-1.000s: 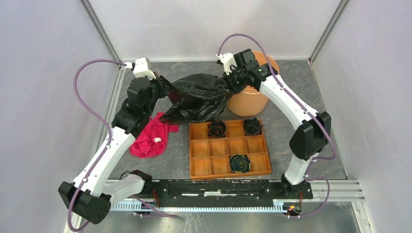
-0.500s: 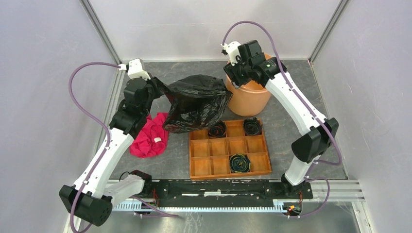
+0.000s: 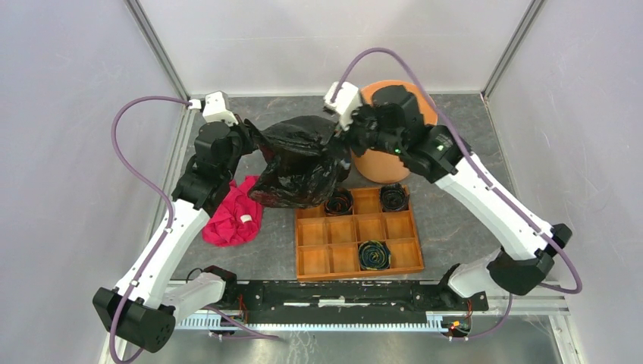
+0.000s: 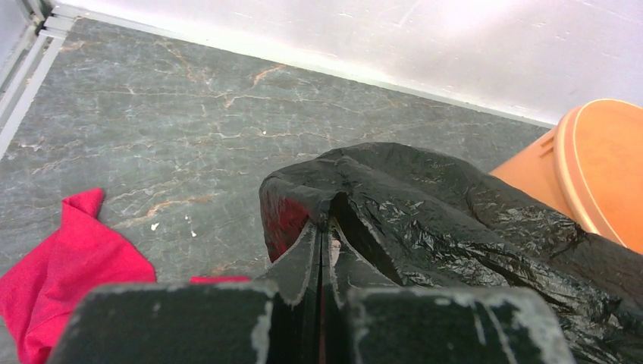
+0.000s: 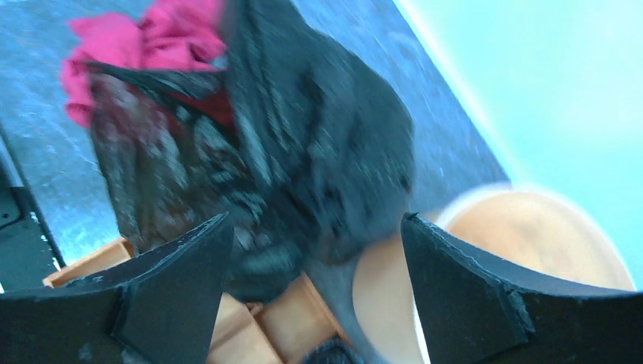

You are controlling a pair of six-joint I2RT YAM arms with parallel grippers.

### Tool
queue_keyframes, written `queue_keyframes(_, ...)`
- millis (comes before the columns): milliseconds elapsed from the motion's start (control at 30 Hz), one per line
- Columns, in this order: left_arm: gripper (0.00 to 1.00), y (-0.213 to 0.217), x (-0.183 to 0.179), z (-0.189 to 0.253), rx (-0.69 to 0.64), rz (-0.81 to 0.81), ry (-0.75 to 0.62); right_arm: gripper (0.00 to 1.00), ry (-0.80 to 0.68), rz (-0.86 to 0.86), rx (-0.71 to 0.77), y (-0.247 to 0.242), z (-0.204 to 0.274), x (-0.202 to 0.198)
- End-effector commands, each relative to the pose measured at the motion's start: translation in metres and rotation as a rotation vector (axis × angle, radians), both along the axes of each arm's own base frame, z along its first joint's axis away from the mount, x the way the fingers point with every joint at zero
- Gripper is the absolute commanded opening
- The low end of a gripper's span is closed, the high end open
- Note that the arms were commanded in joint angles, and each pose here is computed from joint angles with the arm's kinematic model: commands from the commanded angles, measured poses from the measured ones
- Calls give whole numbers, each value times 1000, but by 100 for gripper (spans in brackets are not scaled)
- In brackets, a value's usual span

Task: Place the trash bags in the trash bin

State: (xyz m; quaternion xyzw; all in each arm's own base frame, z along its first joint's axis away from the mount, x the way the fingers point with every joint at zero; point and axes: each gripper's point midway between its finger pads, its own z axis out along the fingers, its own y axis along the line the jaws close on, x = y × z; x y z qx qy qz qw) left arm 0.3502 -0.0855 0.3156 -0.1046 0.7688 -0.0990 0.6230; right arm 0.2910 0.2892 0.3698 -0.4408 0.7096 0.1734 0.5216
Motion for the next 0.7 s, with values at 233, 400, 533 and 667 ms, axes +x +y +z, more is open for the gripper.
queue_keyframes(233, 2, -7, 2, 22, -44, -54, -72, 93, -348, -16, -419, 94, -10, 9)
queue_keyframes(400, 2, -7, 1, 21, -21, -40, -68, 96, -394, -127, -469, 89, -35, 28)
queue_keyframes(533, 2, -8, -1, 22, -14, -44, -75, 92, -366, -166, -441, 90, -48, 41)
queue_keyframes(667, 2, -6, -4, 27, -17, -37, -88, 81, -296, -162, -399, 84, -65, 60)
